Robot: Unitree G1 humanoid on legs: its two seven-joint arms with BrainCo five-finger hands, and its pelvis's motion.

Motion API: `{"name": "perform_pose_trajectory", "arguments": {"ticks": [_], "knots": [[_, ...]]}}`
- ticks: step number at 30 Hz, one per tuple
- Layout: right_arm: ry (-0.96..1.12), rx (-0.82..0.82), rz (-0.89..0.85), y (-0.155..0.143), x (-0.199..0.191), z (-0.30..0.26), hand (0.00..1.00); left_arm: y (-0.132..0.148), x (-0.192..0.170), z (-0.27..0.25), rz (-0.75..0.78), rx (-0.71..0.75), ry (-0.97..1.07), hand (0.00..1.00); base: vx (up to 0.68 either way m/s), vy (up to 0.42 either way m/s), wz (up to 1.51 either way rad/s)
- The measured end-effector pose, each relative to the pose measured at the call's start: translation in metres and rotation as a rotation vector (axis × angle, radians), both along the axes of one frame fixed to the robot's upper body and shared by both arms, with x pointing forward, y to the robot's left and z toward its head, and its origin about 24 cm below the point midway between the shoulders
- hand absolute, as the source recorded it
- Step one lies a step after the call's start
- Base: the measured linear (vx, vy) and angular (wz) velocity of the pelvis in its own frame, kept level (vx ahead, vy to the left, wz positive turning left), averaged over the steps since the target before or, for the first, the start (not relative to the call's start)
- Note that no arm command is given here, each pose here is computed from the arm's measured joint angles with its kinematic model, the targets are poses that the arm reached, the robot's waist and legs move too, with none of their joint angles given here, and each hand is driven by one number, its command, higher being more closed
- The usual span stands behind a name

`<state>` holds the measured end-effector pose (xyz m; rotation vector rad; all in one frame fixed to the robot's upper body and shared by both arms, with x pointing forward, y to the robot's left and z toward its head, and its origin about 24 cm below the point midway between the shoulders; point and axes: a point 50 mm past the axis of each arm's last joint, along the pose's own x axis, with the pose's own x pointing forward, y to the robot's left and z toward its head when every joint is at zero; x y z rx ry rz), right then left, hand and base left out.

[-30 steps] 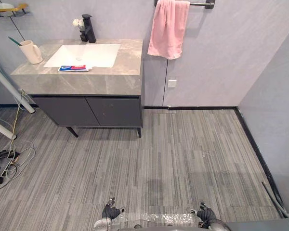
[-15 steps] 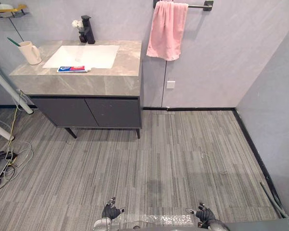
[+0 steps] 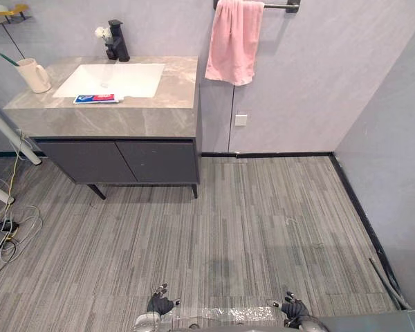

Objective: Organize washtable

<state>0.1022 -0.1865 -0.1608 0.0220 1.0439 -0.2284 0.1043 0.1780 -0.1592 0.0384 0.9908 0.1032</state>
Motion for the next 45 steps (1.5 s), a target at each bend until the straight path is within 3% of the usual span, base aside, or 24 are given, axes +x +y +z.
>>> {"name": "perform_pose_trajectory", "arguments": {"ticks": [14, 28, 35, 38, 45], "knots": [[-0.045, 0.039, -0.083, -0.003, 0.003, 0.003, 0.00, 0.003, 0.016, 0.008, 0.068, -0.021, -0.082, 0.00, 0.10, 0.001, -0.39], [-0.058, 0.032, -0.032, -0.003, 0.009, 0.005, 0.00, 0.002, 0.014, 0.005, 0.003, 0.001, -0.044, 0.00, 0.38, 0.144, -0.49], [-0.089, 0.033, 0.021, -0.001, 0.019, 0.008, 0.00, 0.004, 0.007, 0.002, 0.011, -0.002, -0.011, 0.00, 0.43, -0.146, 0.31], [-0.097, 0.005, 0.014, -0.013, 0.025, 0.011, 0.00, -0.016, 0.011, 0.001, 0.031, -0.056, -0.019, 0.00, 0.40, -0.195, 0.50], [-0.089, 0.031, -0.020, -0.006, 0.018, 0.009, 0.00, -0.005, 0.018, 0.008, 0.113, -0.059, -0.089, 0.00, 0.36, -0.184, 0.38]]}}
